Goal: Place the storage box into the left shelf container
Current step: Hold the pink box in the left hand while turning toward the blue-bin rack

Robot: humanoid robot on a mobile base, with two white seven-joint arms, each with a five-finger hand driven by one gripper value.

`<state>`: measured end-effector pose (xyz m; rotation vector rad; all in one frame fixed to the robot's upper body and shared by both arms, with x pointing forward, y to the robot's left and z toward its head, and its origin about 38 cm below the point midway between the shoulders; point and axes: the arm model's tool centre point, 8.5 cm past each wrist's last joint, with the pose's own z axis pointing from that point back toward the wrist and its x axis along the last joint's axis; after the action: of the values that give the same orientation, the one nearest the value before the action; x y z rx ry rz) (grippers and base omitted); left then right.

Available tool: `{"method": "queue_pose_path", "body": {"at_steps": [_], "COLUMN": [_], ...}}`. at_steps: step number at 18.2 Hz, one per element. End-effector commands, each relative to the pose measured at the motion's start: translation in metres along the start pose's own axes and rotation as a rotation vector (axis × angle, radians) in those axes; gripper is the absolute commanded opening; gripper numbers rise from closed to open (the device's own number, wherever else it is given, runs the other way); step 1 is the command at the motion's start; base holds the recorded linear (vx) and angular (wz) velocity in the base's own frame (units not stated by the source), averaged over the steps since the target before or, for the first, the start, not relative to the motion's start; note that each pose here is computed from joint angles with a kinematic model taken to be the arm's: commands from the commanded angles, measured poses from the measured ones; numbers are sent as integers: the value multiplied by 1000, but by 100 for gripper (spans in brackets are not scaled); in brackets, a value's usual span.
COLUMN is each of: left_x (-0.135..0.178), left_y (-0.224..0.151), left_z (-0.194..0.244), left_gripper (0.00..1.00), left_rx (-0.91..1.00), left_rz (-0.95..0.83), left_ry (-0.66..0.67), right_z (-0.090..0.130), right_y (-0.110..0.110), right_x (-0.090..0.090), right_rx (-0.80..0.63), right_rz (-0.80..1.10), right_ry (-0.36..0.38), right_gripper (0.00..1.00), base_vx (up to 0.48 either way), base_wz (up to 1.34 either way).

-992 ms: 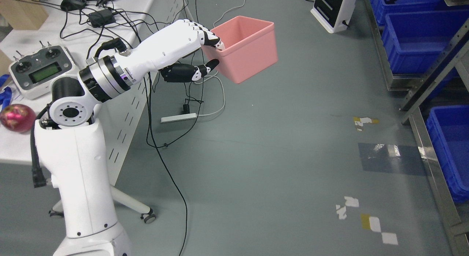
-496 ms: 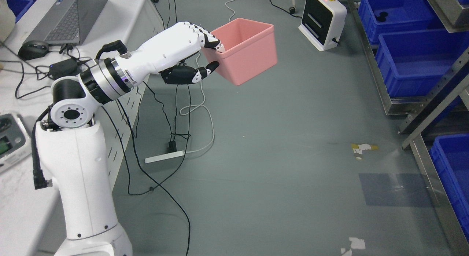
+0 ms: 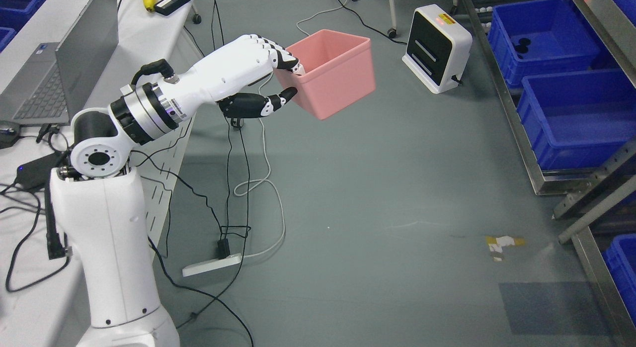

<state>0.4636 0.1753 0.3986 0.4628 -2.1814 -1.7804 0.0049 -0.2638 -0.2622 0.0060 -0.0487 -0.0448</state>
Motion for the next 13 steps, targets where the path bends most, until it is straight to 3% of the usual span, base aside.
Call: {"method": "queue_pose_path", "body": {"at_steps": [1,5,13], "left_x": [0,11,10], "left_y": [-16,-54,-55], "left_z": [2,-5,-5], "left_gripper": [2,2,2], "left_rx": [-42,-98,-99], "left_rz": [16,51,54], "left_ry": [2,-38,-37], "right_z": [2,2,2], "right_y": [3,3,3], "right_x": [-10,-10,-10], "right_rx": [158,158,158], "right_rz": [-3,-3,-3], "right_ry": [7,7,7], "right_gripper": [100,100,100], "base_vx": [421,415,365], "base_wz": [-7,-98,-846]}}
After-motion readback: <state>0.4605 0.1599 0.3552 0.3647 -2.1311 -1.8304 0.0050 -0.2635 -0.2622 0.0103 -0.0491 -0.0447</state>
